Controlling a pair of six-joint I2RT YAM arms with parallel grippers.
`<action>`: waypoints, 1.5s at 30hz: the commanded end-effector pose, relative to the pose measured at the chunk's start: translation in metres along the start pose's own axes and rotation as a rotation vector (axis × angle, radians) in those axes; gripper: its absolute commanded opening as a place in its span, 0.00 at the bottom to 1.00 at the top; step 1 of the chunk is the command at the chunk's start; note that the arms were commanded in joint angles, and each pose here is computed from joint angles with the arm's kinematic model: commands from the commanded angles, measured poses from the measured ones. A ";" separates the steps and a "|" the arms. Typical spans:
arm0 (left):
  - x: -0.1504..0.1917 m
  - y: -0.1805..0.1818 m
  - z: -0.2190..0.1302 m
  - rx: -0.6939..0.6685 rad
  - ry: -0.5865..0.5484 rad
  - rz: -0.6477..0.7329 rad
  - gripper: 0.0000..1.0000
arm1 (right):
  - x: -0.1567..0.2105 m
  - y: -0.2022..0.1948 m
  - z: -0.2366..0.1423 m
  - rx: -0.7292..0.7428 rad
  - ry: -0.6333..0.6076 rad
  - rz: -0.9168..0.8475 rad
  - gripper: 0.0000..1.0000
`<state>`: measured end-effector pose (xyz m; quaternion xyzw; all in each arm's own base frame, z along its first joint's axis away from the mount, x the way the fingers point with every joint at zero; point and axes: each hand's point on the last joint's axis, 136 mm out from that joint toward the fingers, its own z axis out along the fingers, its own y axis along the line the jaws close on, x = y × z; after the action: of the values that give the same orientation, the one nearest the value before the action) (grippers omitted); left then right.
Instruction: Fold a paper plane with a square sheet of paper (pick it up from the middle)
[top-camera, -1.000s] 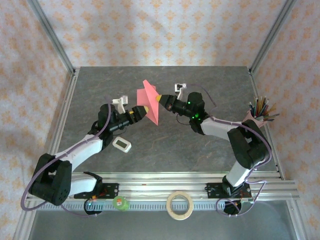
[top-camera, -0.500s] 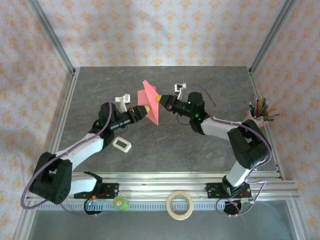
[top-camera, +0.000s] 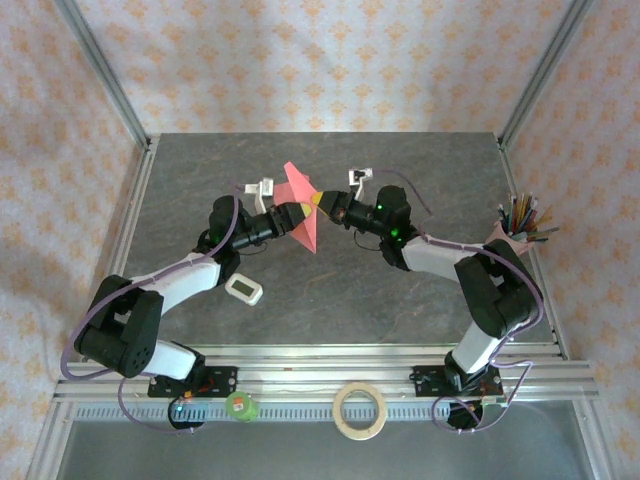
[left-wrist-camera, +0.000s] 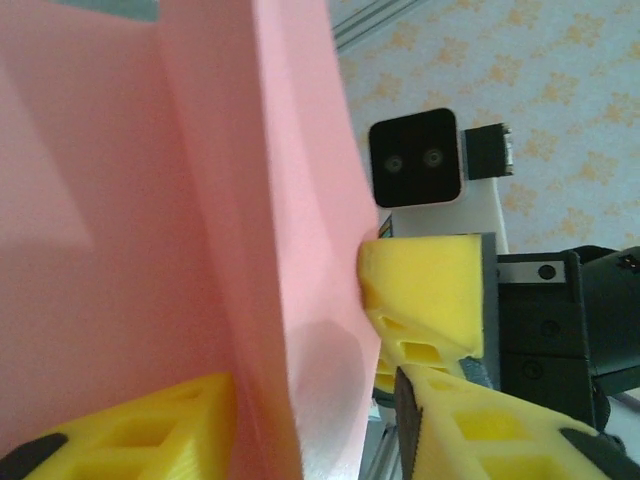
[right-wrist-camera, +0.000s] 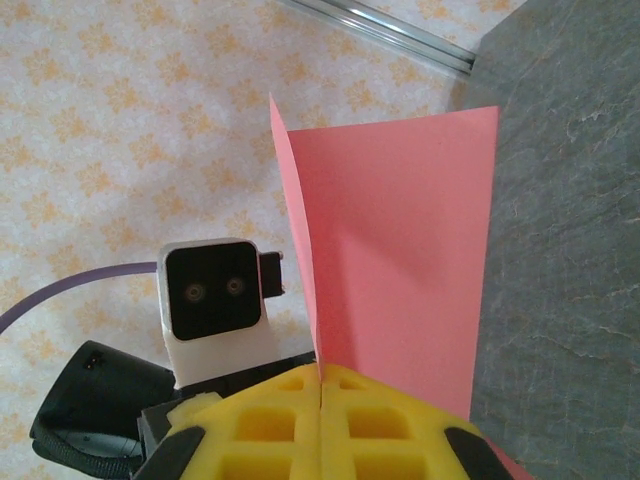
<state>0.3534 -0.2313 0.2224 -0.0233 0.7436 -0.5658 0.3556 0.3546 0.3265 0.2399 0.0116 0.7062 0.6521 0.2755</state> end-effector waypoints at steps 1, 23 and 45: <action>-0.007 -0.028 0.001 0.108 -0.010 0.076 0.40 | -0.005 0.016 -0.003 -0.051 -0.005 -0.019 0.05; -0.004 -0.015 0.002 0.039 -0.002 0.106 0.11 | -0.014 0.004 -0.013 0.008 -0.035 -0.002 0.31; -0.057 0.081 -0.029 -0.960 0.087 0.526 0.08 | -0.077 -0.064 -0.127 0.581 -0.416 -0.130 0.57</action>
<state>0.4026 -0.1835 0.2085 0.0126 0.8745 -0.2384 0.4222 0.3885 0.1968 0.2160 0.1576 0.7721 0.4571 0.4125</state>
